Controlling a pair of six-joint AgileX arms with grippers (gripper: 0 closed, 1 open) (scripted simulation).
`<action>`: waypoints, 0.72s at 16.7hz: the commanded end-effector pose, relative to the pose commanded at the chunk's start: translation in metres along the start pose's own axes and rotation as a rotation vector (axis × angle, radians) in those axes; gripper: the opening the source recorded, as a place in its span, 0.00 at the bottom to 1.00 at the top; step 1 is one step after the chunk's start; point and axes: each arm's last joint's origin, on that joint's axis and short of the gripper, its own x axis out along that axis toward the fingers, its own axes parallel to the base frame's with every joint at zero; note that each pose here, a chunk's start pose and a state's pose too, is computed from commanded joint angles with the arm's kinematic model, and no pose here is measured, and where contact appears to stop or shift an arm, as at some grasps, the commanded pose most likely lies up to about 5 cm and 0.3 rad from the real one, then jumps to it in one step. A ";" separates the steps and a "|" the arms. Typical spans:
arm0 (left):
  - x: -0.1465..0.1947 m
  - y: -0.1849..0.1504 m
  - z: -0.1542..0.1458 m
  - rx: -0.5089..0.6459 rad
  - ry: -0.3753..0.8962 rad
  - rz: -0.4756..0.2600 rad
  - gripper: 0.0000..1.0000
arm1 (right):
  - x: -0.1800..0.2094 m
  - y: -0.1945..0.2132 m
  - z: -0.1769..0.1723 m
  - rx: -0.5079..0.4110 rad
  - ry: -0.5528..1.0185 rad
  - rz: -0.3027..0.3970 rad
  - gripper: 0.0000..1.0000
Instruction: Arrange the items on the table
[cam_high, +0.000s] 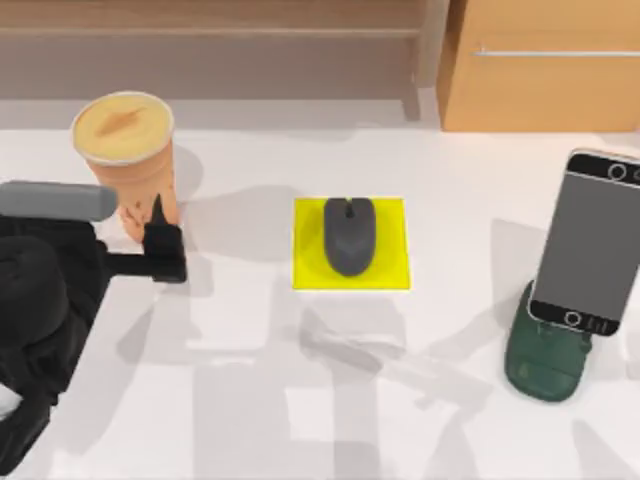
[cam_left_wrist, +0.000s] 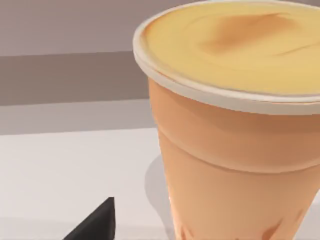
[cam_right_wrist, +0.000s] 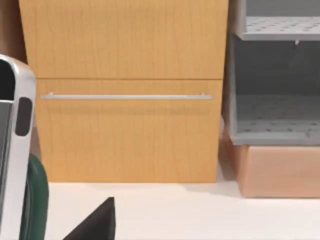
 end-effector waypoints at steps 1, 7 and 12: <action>0.008 -0.004 -0.006 0.000 -0.003 0.002 1.00 | 0.000 0.000 0.000 0.000 0.000 0.000 1.00; 0.044 -0.013 -0.024 -0.031 -0.095 0.046 1.00 | 0.000 0.000 0.000 0.000 0.000 0.000 1.00; 0.047 -0.013 -0.024 -0.035 -0.109 0.052 1.00 | 0.000 0.000 0.000 0.000 0.000 0.000 1.00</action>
